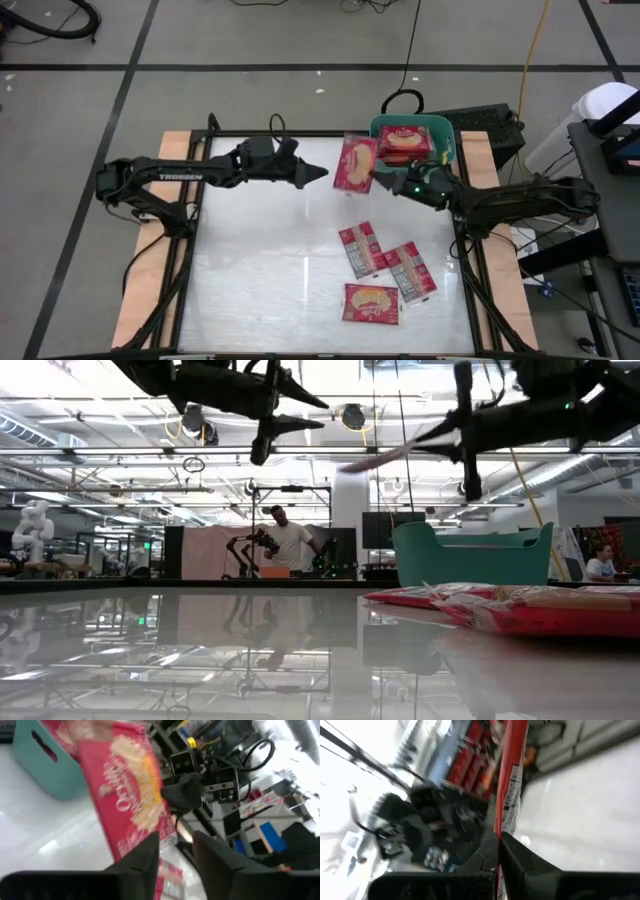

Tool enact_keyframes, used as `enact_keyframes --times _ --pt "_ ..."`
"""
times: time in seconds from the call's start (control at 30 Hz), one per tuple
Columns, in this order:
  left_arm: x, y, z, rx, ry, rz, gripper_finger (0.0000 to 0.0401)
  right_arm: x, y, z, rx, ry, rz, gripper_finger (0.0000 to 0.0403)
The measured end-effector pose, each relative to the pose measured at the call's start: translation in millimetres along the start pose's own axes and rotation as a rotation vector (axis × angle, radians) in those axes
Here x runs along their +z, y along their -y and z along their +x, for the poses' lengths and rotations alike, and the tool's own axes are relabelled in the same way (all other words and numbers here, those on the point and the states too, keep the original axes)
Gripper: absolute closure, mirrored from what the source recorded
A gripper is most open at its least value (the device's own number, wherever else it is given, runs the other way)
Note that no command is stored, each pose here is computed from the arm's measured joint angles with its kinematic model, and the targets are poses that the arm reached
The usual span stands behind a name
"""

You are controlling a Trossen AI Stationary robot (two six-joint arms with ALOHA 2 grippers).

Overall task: Sort popcorn bags into baskets
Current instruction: Put the red popcorn bag into the green bin

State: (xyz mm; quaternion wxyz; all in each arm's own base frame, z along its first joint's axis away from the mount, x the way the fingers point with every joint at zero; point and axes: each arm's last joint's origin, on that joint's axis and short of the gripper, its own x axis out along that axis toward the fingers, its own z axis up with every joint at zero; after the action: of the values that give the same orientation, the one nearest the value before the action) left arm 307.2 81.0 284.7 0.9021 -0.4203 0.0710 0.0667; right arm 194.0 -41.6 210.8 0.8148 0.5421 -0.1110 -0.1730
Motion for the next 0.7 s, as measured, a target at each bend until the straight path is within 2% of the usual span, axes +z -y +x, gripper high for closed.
enact_keyframes --times 0.23,0.4,0.53,0.7 --pt "12.2 -8.0 -3.1 0.013 0.055 -0.068 0.0150 18.6 -29.9 -12.2 0.089 0.143 -0.056 0.0403" --pt "23.5 -7.9 -1.9 -0.058 0.141 -0.111 0.0084 31.7 -59.2 -10.7 0.129 0.218 -0.136 0.0403" --pt "27.9 -7.7 3.7 -0.152 0.182 -0.136 0.0067 39.6 -75.2 -7.1 0.140 0.245 -0.178 0.0403" --pt "25.4 -9.0 12.1 -0.198 0.201 -0.151 0.0079 46.8 -81.0 -4.1 0.140 0.277 -0.198 0.0403"
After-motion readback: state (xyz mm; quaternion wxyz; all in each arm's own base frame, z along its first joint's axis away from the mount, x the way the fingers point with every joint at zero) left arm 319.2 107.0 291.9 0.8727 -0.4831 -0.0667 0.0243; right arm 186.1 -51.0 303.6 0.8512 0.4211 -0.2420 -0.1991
